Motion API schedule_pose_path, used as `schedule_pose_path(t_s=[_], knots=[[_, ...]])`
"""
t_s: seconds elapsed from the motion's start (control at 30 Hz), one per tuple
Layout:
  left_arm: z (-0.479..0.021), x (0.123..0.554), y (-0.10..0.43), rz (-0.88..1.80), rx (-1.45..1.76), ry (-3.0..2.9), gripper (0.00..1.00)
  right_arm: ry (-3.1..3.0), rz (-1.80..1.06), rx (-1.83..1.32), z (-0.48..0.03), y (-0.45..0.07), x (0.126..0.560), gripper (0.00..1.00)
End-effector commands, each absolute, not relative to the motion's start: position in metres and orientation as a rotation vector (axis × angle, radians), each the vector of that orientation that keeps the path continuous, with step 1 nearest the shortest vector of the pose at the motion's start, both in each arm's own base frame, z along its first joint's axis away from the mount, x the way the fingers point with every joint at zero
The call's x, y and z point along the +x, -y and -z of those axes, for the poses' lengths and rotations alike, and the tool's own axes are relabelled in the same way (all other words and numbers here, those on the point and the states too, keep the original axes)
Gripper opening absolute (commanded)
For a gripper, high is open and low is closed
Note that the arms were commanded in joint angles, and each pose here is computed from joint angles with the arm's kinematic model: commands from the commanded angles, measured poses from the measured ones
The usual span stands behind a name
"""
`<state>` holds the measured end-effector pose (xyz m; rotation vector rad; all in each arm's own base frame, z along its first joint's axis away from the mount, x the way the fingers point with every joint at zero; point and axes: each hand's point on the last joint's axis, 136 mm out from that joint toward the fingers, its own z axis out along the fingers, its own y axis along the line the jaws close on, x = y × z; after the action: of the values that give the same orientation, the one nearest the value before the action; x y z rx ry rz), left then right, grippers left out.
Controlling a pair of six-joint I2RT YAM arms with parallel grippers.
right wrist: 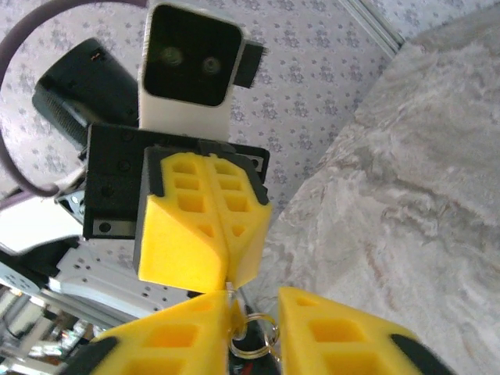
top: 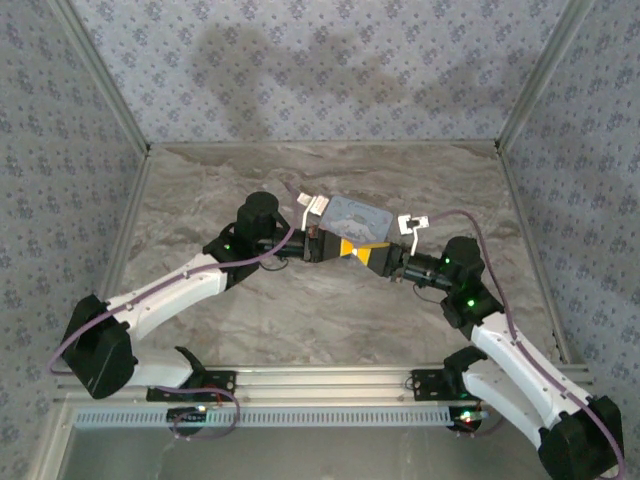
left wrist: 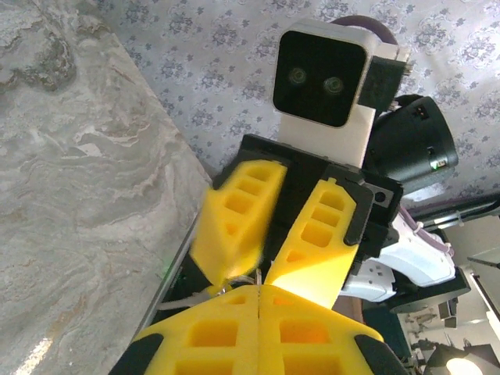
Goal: Unlock the padlock with the key
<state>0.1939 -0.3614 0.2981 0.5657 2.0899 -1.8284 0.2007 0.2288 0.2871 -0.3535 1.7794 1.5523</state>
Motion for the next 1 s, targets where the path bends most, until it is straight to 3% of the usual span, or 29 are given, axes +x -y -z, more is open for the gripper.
schedule_pose_path(t_s=[0.0, 0.07, 0.17, 0.4, 0.47, 0.57, 0.6, 0.7, 0.73, 0.97], knots=[[-0.319, 0.189, 0.361, 1.861, 0.61, -2.005, 0.0, -1.733, -1.558, -0.4, -0.303, -0.231, 0.196, 0.14], [-0.319, 0.189, 0.361, 1.861, 0.61, -2.002, 0.0, -1.735, -1.558, -0.402, -0.302, -0.231, 0.196, 0.12], [-0.32, 0.189, 0.361, 1.859, 0.61, -2.002, 0.0, -1.733, -1.564, -0.413, -0.301, -0.231, 0.193, 0.01], [-0.319, 0.194, 0.36, 1.845, 0.595, -2.004, 0.0, -1.721, -1.531, -0.459, -0.299, -0.23, 0.186, 0.0], [-0.317, 0.2, 0.359, 1.81, 0.557, -2.015, 0.25, -1.734, -1.501, -0.44, -0.295, -0.228, 0.188, 0.0], [-0.306, 0.212, 0.35, 1.708, 0.469, -2.022, 0.42, -1.758, -1.449, -0.379, -0.289, -0.222, 0.198, 0.0], [-0.299, 0.218, 0.346, 1.666, 0.422, -2.035, 0.54, -1.773, -1.414, -0.353, -0.286, -0.218, 0.203, 0.0], [-0.278, 0.227, 0.334, 1.549, 0.362, -2.048, 0.74, -1.844, -1.278, -0.285, -0.272, -0.207, 0.221, 0.0], [-0.272, 0.23, 0.329, 1.504, 0.349, -2.045, 0.96, -1.88, -1.226, -0.231, -0.266, -0.201, 0.23, 0.0], [-0.197, 0.256, 0.315, 1.22, 0.301, -2.11, 0.98, -2.023, -0.795, -0.172, -0.243, -0.169, 0.29, 0.0]])
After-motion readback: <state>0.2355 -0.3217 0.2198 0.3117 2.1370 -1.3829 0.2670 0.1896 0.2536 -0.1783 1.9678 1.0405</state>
